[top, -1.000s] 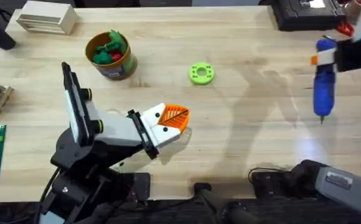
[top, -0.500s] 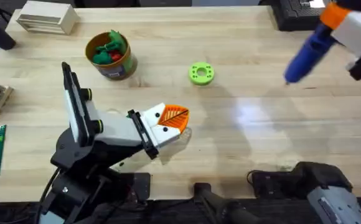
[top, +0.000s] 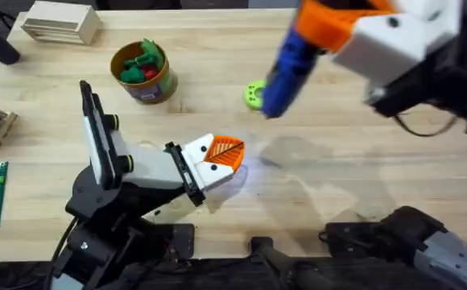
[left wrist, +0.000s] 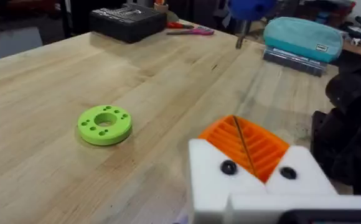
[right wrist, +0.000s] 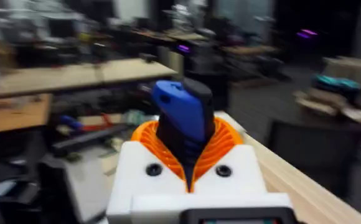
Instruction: Pick up the gripper from the table and insert it into the empty holder that is missing its gripper. Then pick up a screw, insert it into the mounting hole, and use the screwdriver to tighten it. Finally, clean up the table by picking up the vegetable and placing it into the bucket.
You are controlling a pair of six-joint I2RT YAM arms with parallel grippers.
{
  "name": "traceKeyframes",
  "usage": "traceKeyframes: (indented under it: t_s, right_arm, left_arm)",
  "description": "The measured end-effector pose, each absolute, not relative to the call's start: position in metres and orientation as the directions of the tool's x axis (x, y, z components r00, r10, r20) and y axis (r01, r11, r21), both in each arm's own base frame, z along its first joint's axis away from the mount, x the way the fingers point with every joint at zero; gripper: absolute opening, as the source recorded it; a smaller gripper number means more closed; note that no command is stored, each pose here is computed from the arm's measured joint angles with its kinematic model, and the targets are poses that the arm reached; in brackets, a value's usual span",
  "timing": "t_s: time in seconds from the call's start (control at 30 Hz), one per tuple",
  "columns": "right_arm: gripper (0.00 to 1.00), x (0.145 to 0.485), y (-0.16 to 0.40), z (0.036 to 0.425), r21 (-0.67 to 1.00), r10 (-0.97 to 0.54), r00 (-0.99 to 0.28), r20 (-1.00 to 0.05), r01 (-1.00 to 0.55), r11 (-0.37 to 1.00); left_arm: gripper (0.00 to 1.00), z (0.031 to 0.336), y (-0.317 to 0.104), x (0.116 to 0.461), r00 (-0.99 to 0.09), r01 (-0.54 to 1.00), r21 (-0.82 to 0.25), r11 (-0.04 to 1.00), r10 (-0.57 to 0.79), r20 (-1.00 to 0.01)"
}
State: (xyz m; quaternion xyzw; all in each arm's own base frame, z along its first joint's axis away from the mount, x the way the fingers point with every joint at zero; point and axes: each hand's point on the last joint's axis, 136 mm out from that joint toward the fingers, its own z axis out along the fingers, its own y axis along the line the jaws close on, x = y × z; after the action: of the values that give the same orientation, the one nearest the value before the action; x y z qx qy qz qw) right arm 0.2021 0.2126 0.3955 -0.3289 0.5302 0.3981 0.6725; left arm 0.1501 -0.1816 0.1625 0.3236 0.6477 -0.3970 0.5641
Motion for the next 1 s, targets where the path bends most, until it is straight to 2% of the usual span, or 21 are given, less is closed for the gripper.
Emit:
traceKeyframes:
  t_s: [0.17,0.4,1.0]
  right_arm:
    - [0.031,0.186,0.253,0.402,-0.058,0.243,0.143,-0.959,-0.943,0.327]
    - [0.031,0.176,0.291,0.396,-0.072,0.282,0.133,-0.950,-0.974,0.216]
    - [0.031,0.180,0.318,0.372,-0.039,0.253,0.081,-0.964,-0.986,0.165]
  left_arm:
    - [0.005,0.162,-0.182,0.150,-0.154,0.867,-0.149,0.475,-0.029,-0.988]
    - [0.005,0.163,-0.182,0.150,-0.154,0.867,-0.149,0.475,-0.029,-0.988]
    - [0.005,0.162,-0.182,0.150,-0.154,0.867,-0.149,0.475,-0.029,-0.988]
